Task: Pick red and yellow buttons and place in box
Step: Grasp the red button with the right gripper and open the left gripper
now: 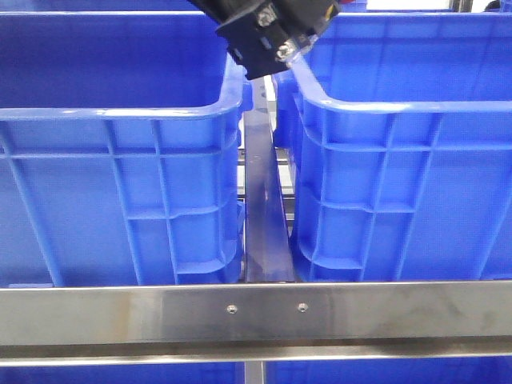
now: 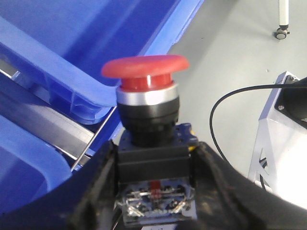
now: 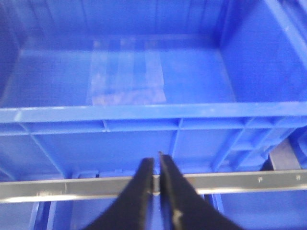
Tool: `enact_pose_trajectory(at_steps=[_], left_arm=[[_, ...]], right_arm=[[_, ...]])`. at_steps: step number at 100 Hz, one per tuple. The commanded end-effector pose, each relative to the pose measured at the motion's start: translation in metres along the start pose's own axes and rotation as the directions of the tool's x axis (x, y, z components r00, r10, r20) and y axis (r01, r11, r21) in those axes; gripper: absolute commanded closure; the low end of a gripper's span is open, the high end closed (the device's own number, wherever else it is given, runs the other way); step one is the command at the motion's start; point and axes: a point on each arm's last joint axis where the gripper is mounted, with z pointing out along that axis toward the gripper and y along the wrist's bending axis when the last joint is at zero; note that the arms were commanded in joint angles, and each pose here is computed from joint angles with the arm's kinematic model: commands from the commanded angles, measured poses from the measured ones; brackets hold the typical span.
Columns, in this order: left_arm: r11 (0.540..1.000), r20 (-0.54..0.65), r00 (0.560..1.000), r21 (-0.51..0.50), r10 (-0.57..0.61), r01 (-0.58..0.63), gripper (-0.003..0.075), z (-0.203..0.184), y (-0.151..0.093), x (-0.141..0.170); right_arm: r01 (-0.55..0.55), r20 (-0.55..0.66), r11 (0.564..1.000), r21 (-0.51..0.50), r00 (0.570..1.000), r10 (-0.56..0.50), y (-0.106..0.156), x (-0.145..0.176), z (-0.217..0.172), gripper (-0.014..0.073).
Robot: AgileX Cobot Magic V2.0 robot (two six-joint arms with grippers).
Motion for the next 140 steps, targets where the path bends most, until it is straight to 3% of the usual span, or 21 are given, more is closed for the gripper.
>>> enact_pose_trajectory(at_steps=[1,9,16,34,53,64,74,81,94,100,107,131,140], left_arm=[[1.0,0.107,0.994,0.021,-0.001,-0.002,0.0619,-0.02,-0.009,-0.009],[1.0,0.107,0.994,0.021,-0.001,-0.002,0.0619,-0.02,-0.009,-0.009],[1.0,0.107,0.994,0.021,-0.001,-0.002,0.0619,-0.02,-0.009,-0.009],[1.0,0.107,0.994,0.021,-0.001,-0.002,0.0619,-0.02,-0.009,-0.009],[1.0,0.107,0.994,0.021,-0.001,-0.002,0.0619,-0.02,-0.009,-0.009],[1.0,0.107,0.994,0.021,-0.001,-0.002,0.0619,-0.02,-0.009,-0.009],[1.0,0.107,0.994,0.021,-0.001,-0.002,0.0619,-0.02,-0.009,-0.009],[1.0,0.107,0.994,0.021,-0.001,-0.002,0.0619,-0.02,-0.009,-0.009],[1.0,0.107,0.994,0.021,-0.001,-0.002,0.0619,-0.02,-0.009,-0.009],[1.0,0.107,0.994,0.021,-0.001,-0.002,0.0619,-0.02,-0.009,-0.009],[1.0,0.107,0.994,0.021,-0.001,-0.002,0.0619,-0.02,-0.009,-0.009],[1.0,0.107,0.994,0.021,-0.001,-0.002,0.0619,-0.02,-0.009,-0.009],[1.0,0.107,0.994,0.021,-0.001,-0.002,0.0619,-0.02,-0.009,-0.009]], right_arm=[[0.009,0.047,1.0,0.001,0.999,-0.009,0.001,-0.027,0.002,0.0291],[0.009,0.044,1.0,0.001,0.999,-0.009,0.001,-0.039,0.004,0.009],[0.01,0.032,1.0,0.002,0.999,-0.01,0.001,-0.047,0.007,-0.0003],[-0.052,-0.093,0.998,-0.036,0.995,0.049,0.006,-0.065,0.016,-0.0018],[-0.151,-0.264,0.983,-0.102,0.957,0.119,0.017,-0.09,0.031,-0.0018],[-0.228,-0.326,0.955,-0.189,0.932,0.158,0.028,-0.104,0.041,-0.0018],[-0.318,-0.373,0.899,-0.302,0.907,0.195,0.042,-0.118,0.05,-0.0018],[-0.388,-0.409,0.836,-0.389,0.886,0.22,0.053,-0.126,0.057,-0.0018],[-0.507,-0.467,0.658,-0.556,0.846,0.258,0.073,-0.137,0.07,-0.0018],[-0.571,-0.52,0.568,-0.593,0.81,0.273,0.08,-0.14,0.078,-0.0018],[-0.618,-0.573,0.497,-0.609,0.776,0.263,0.086,-0.139,0.089,-0.0018],[-0.676,-0.68,0.409,-0.613,0.715,0.162,0.118,-0.127,0.113,-0.0018],[-0.679,-0.693,0.406,-0.611,0.707,0.141,0.128,-0.123,0.118,-0.0018]])
